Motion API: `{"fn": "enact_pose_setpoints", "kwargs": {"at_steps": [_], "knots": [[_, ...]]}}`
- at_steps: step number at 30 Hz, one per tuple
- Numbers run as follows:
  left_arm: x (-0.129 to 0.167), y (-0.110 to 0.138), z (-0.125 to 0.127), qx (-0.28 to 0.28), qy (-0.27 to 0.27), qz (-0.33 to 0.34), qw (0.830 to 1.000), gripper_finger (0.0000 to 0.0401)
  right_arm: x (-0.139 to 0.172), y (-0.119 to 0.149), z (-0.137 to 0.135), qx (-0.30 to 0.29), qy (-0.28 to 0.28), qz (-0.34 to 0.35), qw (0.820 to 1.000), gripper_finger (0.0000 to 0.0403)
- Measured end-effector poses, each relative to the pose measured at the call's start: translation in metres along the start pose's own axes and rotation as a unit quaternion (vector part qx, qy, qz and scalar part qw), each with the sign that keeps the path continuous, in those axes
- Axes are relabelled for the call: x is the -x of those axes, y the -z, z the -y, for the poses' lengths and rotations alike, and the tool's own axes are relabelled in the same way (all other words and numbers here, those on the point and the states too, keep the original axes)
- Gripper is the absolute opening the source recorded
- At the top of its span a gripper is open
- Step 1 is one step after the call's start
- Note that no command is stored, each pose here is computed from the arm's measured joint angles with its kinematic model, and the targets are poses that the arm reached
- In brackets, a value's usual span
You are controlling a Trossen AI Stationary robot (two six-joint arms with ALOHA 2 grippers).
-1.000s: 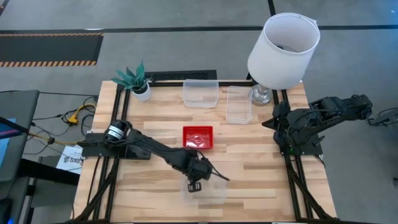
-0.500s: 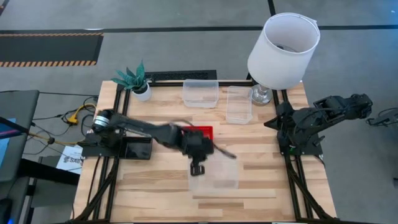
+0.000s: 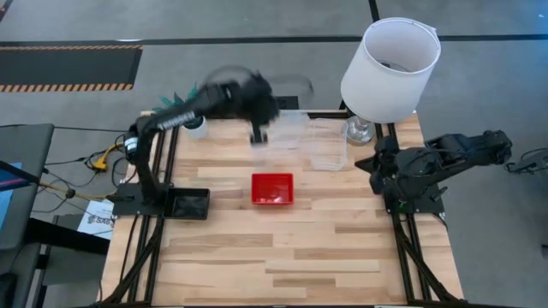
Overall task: Stack baskets by color
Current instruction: Stack the bottom transparent bin on the top left transparent bin
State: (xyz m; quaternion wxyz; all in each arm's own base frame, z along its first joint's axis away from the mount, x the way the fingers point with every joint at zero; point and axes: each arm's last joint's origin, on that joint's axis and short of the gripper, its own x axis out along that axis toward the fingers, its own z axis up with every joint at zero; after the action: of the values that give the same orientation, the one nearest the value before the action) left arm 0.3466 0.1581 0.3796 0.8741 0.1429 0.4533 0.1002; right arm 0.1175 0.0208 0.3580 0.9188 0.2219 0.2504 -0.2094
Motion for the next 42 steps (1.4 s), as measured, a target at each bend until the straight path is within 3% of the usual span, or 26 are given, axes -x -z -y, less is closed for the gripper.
{"fn": "enact_pose_setpoints", "kwargs": {"at_steps": [5,12,15,20,32,42], "knots": [[-0.021,0.029,-0.072,-0.002,-0.024,0.026,0.999,0.0000,-0.012,-0.004,-0.002,-0.069,0.041,0.016,0.997,0.0007],[-0.068,0.058,-0.103,-0.038,0.036,0.022,0.998,0.0000,-0.026,-0.009,-0.003,-0.123,0.069,0.021,0.990,0.0007],[-0.085,0.067,-0.111,-0.041,0.035,0.019,0.998,0.0000,-0.030,-0.009,-0.004,-0.128,0.079,0.018,0.988,0.0007],[-0.112,0.078,-0.115,-0.031,0.057,0.011,0.998,0.0000,-0.038,-0.009,-0.006,-0.134,0.090,0.013,0.987,0.0007],[-0.122,0.084,-0.115,-0.011,0.069,0.013,0.997,0.0000,-0.038,-0.009,-0.006,-0.133,0.090,0.012,0.987,0.0007],[-0.148,0.101,-0.108,0.013,0.110,-0.042,0.993,0.0000,-0.038,-0.008,-0.008,-0.129,0.081,0.004,0.988,0.0007]]}}
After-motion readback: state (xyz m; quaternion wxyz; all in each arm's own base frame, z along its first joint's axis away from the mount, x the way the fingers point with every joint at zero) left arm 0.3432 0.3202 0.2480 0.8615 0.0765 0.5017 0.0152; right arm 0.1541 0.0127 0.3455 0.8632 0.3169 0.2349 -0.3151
